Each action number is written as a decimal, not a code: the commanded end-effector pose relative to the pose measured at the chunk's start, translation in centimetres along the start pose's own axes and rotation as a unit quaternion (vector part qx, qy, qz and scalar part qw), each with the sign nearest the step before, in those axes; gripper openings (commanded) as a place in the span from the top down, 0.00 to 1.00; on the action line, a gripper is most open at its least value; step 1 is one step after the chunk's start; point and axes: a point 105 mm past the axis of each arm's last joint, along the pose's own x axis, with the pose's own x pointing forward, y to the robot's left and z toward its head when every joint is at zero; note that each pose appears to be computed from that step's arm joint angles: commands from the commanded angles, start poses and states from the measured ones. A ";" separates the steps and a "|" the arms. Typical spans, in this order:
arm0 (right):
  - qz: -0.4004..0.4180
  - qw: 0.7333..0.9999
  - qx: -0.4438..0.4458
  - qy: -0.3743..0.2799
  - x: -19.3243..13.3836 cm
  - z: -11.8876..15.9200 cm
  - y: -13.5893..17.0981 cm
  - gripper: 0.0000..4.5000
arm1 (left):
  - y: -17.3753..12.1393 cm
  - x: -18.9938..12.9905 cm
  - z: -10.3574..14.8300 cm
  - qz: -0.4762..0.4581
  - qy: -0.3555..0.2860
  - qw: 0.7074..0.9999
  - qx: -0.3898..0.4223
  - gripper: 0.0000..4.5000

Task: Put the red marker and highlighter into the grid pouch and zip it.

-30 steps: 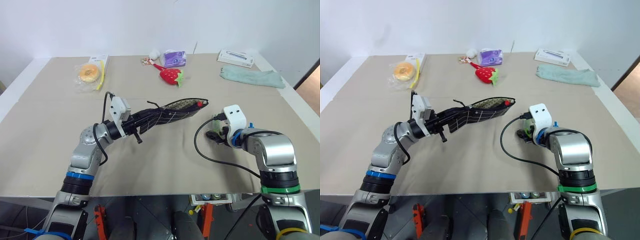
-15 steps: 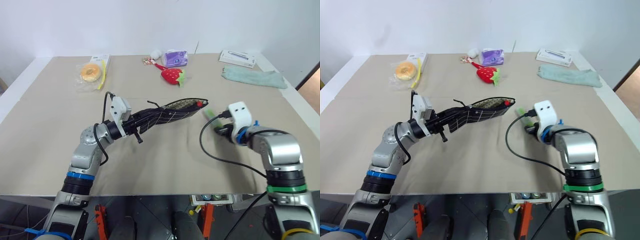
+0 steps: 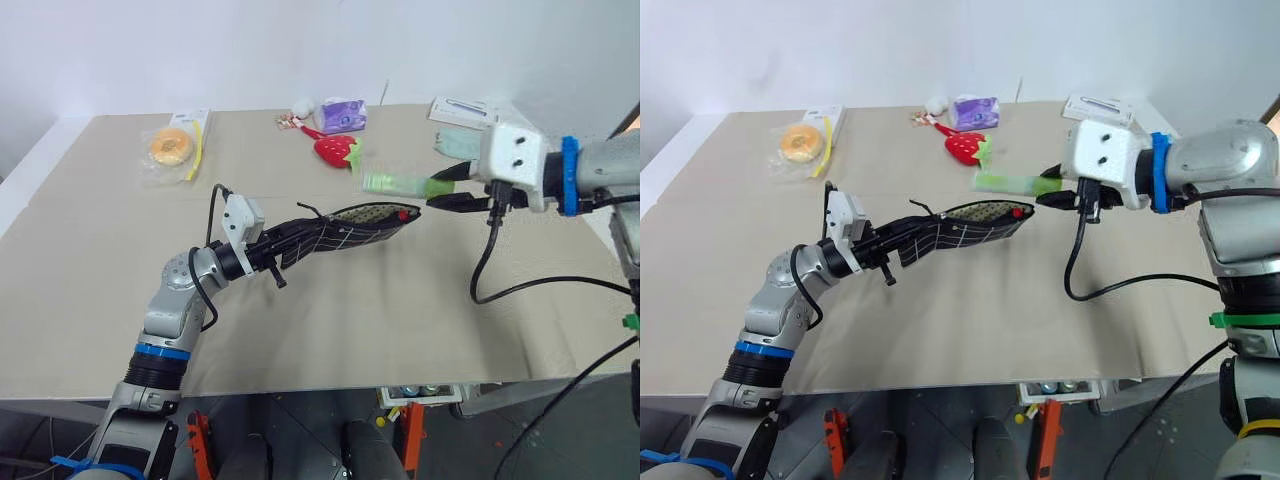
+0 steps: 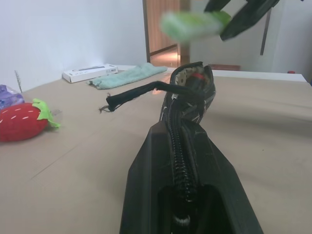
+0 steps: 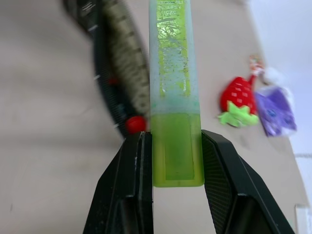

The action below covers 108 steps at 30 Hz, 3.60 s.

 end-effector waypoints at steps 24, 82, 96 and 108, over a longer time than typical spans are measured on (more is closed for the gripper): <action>0.016 0.996 -0.068 0.059 0.4 -0.8 -1.8 0.77 | -0.5 0.3 1.2 -0.015 -0.015 0.999 0.030 1.00; 0.159 0.969 0.188 0.006 3.6 1.8 1.6 0.77 | -1.7 0.6 0.4 -0.022 -0.016 0.999 0.022 1.00; 0.173 0.961 0.216 -0.019 5.8 3.1 2.1 0.77 | -2.2 0.8 0.4 -0.038 -0.018 0.999 0.028 1.00; 0.138 0.985 0.100 -0.017 8.0 4.6 1.2 0.77 | -2.9 0.9 0.2 -0.051 -0.015 0.998 0.023 1.00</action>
